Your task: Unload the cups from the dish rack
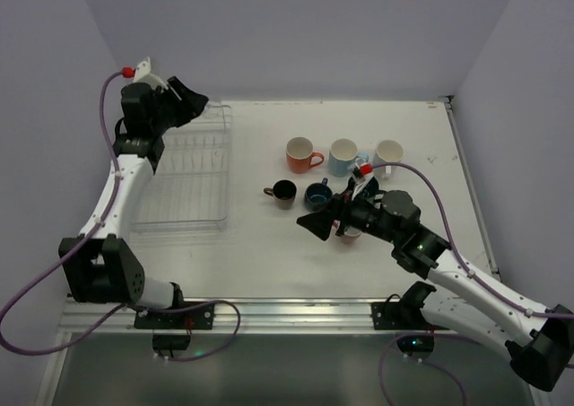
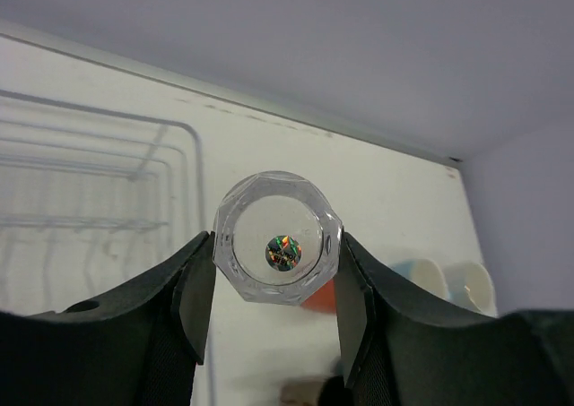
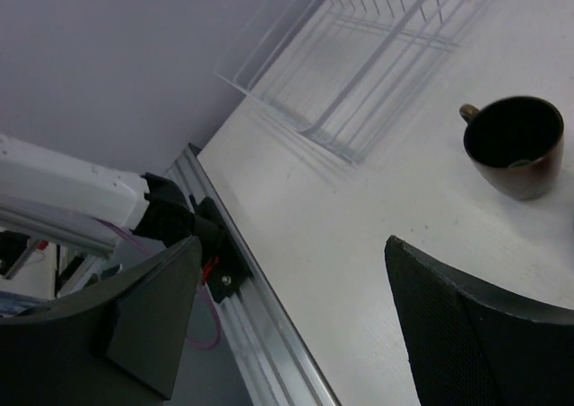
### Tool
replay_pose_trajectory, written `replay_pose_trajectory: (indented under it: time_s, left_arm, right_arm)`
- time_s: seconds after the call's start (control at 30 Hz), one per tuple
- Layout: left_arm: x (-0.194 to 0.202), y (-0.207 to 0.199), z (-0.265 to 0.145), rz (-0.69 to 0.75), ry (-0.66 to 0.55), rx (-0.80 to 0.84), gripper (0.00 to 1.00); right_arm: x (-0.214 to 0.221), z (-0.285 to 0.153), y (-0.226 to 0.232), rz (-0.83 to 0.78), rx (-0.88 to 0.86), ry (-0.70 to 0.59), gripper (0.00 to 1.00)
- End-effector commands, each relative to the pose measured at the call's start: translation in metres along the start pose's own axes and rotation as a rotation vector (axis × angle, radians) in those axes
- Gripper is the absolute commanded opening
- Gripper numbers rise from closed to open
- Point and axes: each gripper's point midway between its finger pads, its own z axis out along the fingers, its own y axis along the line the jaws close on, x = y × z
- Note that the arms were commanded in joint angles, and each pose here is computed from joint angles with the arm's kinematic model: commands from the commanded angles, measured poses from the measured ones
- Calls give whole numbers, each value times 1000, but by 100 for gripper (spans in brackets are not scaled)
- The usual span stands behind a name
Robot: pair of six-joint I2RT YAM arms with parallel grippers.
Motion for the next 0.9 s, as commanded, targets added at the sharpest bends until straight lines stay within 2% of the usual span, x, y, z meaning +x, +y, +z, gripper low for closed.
replay_pose_trajectory:
  time_s: [0.0,0.03,0.2,0.23,0.3,0.33,0.4,0.5,0.63,0.87]
  left_arm:
    - [27,-81,-50,-106,52,286,2]
    - [14,-102,-73,-102,-9,375,2]
    - [65,-132,-133,-231,39,565,2]
    - [58,-146,-148,-233,13,619,2]
    - [95,-143,-157,-315,80,639,2]
    - [91,-150,-174,-317,40,703,2]
    - [117,-145,-180,-374,90,712,2]
    - [129,-148,-196,-392,101,761,3]
    - [132,-152,-212,-400,68,829,3]
    - [144,-153,-213,-407,86,876,3]
  right_arm:
    - [-51,-2,41,-4,-124,-154,85]
    - [-53,3,42,7,-129,-152,85]
    - [-85,20,59,-3,-192,-223,84]
    - [-92,19,64,-5,-208,-248,84]
    - [-102,27,68,-5,-234,-281,82]
    - [-104,30,70,-6,-245,-283,82]
    - [-110,39,78,-15,-280,-273,82]
    - [-115,51,87,-12,-328,-251,81]
    - [-115,60,87,26,-339,-237,81]
    - [-104,64,89,83,-370,-194,80]
